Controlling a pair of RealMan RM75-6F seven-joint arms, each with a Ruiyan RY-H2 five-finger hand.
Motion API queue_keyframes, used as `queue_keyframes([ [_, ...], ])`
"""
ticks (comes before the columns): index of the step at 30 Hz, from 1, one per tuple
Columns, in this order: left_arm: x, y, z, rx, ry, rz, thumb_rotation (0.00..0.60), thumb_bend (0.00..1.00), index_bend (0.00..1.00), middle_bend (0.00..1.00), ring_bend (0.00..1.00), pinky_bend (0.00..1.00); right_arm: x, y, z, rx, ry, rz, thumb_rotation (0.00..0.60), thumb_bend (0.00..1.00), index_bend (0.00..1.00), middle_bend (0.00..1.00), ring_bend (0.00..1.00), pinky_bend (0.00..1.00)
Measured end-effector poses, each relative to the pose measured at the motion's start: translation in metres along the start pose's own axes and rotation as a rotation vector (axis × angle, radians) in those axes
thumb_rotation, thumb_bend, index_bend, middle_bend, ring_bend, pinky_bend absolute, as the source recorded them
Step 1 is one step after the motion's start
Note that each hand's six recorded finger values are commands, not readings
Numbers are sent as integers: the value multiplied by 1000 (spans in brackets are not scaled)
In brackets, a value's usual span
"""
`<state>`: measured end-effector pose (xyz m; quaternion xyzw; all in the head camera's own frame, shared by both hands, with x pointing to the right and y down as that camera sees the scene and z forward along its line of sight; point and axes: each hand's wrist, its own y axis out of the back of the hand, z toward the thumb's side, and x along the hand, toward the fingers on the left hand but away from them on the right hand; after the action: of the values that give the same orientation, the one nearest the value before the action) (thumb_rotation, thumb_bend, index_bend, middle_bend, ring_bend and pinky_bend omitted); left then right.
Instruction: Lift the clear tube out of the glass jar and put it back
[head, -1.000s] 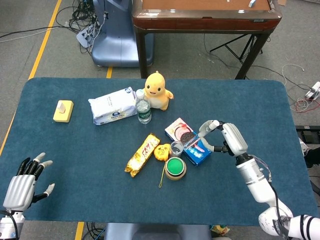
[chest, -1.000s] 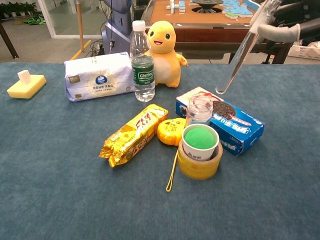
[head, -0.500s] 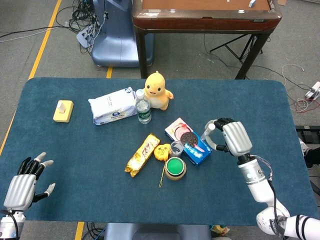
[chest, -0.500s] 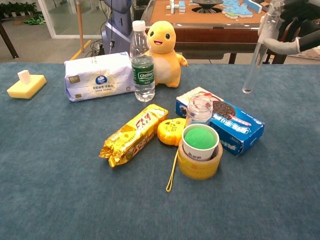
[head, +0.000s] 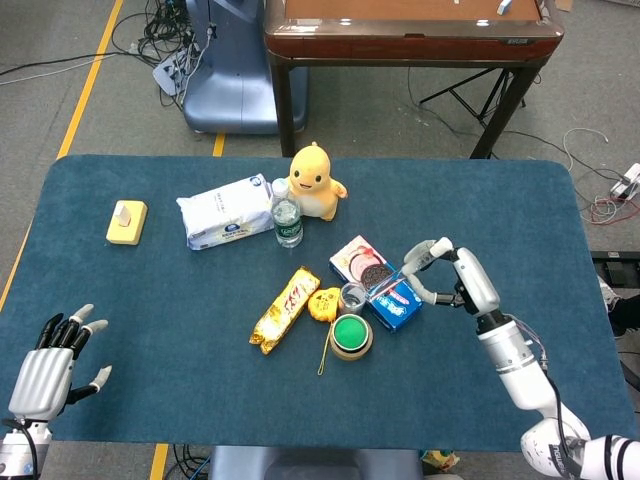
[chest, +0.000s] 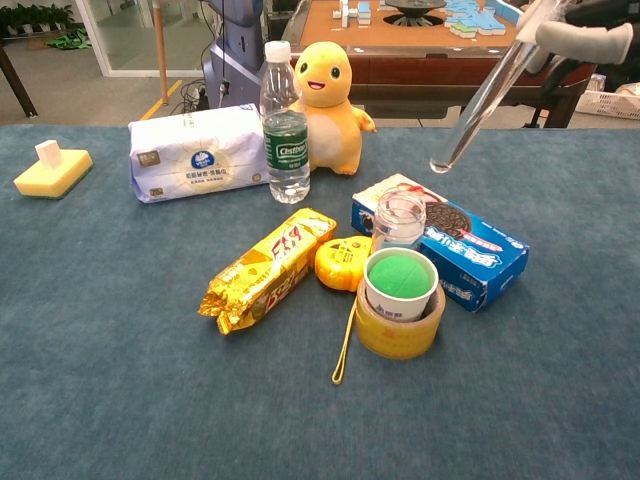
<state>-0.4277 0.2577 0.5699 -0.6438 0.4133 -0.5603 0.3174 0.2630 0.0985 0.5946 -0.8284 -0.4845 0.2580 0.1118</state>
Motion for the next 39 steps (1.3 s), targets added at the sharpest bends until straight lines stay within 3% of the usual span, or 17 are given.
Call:
queue_keyframes([
  [7,2,1,4,-8,-22,6,600,286,234,89,141,36,-1,7,-6,383,38,-84,600,604,687,573,457,452],
  [10,2,1,6,-9,-39,8,600,286,234,89,141,36,0,5,-7,448,35,-92,600,605,687,573,460,452],
  [14,4,-1,9,-11,-57,5,600,286,234,89,141,36,2,1,-5,370,27,-67,600,604,687,573,461,452],
  [19,4,0,11,-11,-63,6,600,286,234,89,141,36,6,-8,2,129,13,1,600,605,687,573,461,452],
  [23,4,0,9,-10,-55,4,600,286,234,89,141,36,9,-9,6,18,3,34,600,605,687,573,461,452],
  [27,3,-1,7,-9,-46,0,600,286,234,89,141,36,8,-4,4,82,16,10,600,604,687,573,461,452],
  [34,3,-1,8,-7,-44,-4,600,286,234,89,141,36,7,4,-2,424,52,-84,600,604,687,573,461,452],
  [36,3,-1,7,-8,-43,-4,600,286,234,89,141,36,7,3,-2,447,50,-87,600,604,687,573,462,452],
  [39,3,-1,6,-8,-40,-3,600,286,234,89,141,36,7,-1,-1,395,44,-72,600,605,687,573,465,452],
])
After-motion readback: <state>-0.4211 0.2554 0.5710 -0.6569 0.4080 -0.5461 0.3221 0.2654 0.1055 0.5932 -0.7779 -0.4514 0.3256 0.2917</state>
